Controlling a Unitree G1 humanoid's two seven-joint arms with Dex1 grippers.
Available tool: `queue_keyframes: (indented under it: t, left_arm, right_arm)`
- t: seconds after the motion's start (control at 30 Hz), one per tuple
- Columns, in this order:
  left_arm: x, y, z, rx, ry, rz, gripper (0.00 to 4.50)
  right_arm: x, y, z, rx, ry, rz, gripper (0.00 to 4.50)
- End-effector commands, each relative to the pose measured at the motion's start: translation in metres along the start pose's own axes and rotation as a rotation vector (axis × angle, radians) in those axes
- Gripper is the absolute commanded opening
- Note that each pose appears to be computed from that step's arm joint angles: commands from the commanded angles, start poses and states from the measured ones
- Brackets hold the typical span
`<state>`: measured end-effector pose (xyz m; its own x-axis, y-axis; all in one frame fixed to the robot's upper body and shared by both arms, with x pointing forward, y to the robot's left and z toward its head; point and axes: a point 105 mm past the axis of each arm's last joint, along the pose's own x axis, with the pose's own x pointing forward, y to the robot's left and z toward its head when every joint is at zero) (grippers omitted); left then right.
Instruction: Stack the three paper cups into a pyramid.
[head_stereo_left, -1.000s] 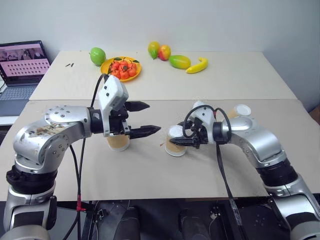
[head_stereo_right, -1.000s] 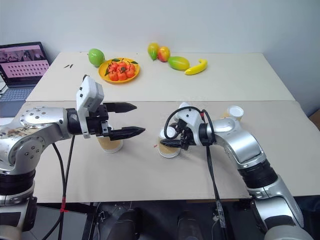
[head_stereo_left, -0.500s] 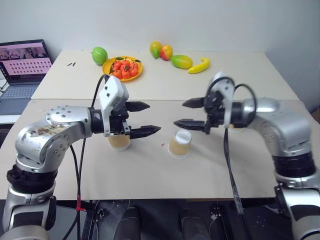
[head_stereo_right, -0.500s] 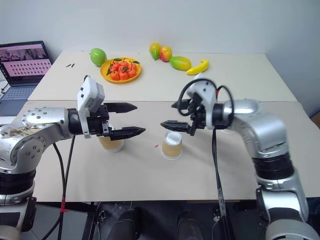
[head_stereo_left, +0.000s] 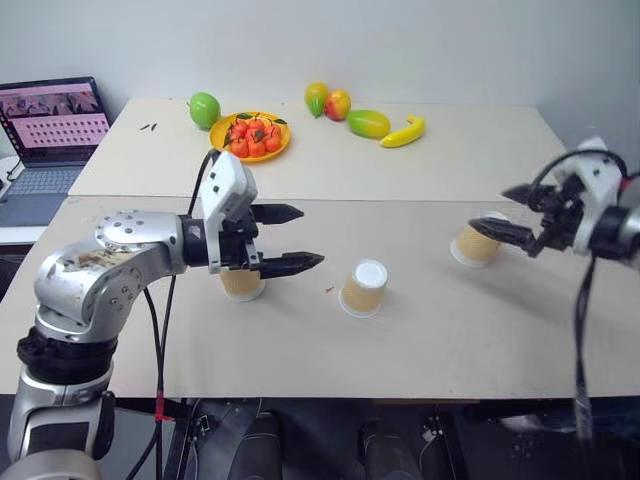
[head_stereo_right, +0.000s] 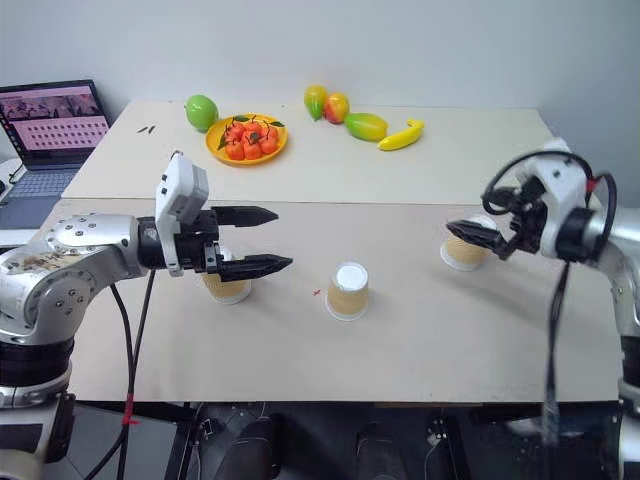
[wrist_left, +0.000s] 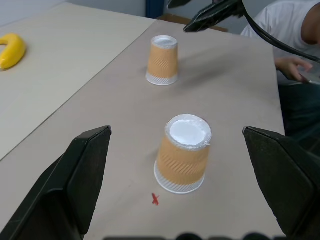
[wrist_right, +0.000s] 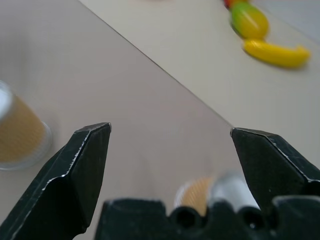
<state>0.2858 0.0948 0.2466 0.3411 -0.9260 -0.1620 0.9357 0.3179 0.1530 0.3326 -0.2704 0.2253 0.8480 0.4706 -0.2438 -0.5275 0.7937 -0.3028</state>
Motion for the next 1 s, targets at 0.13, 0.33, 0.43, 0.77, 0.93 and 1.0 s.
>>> queue_keyframes:
  t: [0.13,0.33,0.43,0.77,0.93,1.0]
  left_arm:
    - [-0.001,0.0,0.019,0.038,-0.038,-0.028,4.5]
    - [-0.001,0.002,0.018,0.052,-0.021,-0.031,4.5]
    - [-0.003,0.003,0.016,0.056,-0.01,-0.024,4.5]
    - [-0.01,0.004,0.012,0.08,0.033,0.041,4.5]
    - [-0.012,0.003,0.012,0.082,0.037,0.063,4.5]
    - [-0.013,0.003,0.012,0.081,0.038,0.068,4.5]
  right_arm:
    - [-0.023,-0.02,-0.036,0.068,-0.091,-0.194,4.47]
    - [-0.016,-0.022,-0.057,0.144,-0.123,-0.23,4.47]
    - [-0.007,-0.024,-0.06,0.152,-0.121,-0.228,4.47]
    - [0.031,-0.022,-0.058,0.177,-0.145,-0.164,4.47]
    - [0.043,-0.025,-0.053,0.168,-0.155,-0.147,4.47]
    - [0.047,-0.026,-0.05,0.166,-0.163,-0.143,4.47]
